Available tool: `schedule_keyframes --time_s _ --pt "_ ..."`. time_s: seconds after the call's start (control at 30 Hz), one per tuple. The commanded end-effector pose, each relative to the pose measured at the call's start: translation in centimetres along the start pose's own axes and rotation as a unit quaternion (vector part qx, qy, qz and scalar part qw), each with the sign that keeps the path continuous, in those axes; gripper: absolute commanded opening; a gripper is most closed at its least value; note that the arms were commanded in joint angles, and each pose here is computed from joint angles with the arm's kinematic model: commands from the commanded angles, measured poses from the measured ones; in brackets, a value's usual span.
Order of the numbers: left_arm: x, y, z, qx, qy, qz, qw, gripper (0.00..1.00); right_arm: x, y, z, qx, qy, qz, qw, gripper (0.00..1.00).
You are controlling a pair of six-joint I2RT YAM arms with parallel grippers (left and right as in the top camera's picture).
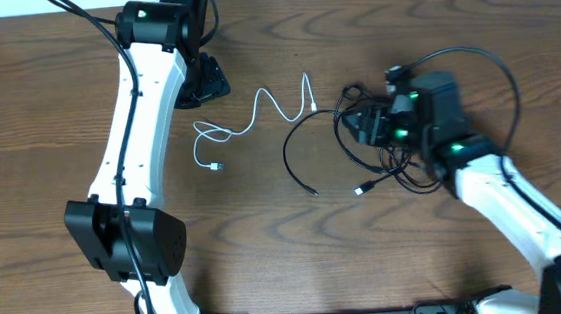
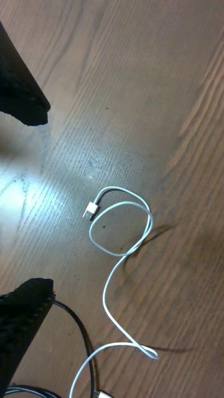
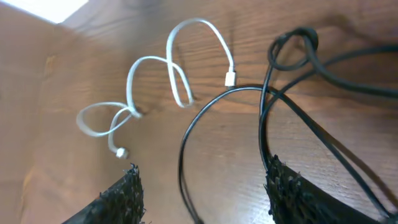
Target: Untangle cables
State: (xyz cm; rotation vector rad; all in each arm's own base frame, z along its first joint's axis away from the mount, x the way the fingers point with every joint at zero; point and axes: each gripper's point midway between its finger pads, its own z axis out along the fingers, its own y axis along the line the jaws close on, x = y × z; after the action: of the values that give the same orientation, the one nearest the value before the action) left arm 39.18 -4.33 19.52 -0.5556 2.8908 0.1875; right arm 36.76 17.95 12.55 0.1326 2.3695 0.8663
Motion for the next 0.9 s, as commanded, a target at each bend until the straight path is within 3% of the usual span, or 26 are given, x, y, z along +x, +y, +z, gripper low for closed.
schedule_keyframes --time_s 0.0,0.17,0.57,0.7,0.83,0.87 --pt "-0.2 0.2 -0.5 0.000 -0.006 0.003 1.000 0.86 -1.8 -2.5 0.8 0.106 -0.080 0.051 0.990 0.63" --pt "-0.1 0.2 -0.5 0.000 -0.005 0.003 1.000 0.86 -1.8 -4.9 2.1 0.169 -0.132 0.128 0.968 0.65" --pt "-0.1 0.2 -0.5 0.000 -0.005 0.003 1.000 0.86 -3.2 -6.5 9.1 0.115 -0.198 0.127 0.965 0.67" --pt "-0.1 0.2 -0.5 0.000 -0.005 0.003 1.000 0.86 -3.7 -6.2 10.2 0.087 -0.217 0.124 0.964 0.47" --pt "0.0 0.3 -0.5 -0.002 -0.002 0.004 1.000 0.86 -4.7 -6.0 9.8 0.081 -0.232 0.109 0.963 0.01" --pt "0.1 0.4 -0.5 -0.003 -0.001 0.004 1.000 0.86 -4.9 -5.9 9.7 0.075 -0.229 0.107 0.965 0.01"
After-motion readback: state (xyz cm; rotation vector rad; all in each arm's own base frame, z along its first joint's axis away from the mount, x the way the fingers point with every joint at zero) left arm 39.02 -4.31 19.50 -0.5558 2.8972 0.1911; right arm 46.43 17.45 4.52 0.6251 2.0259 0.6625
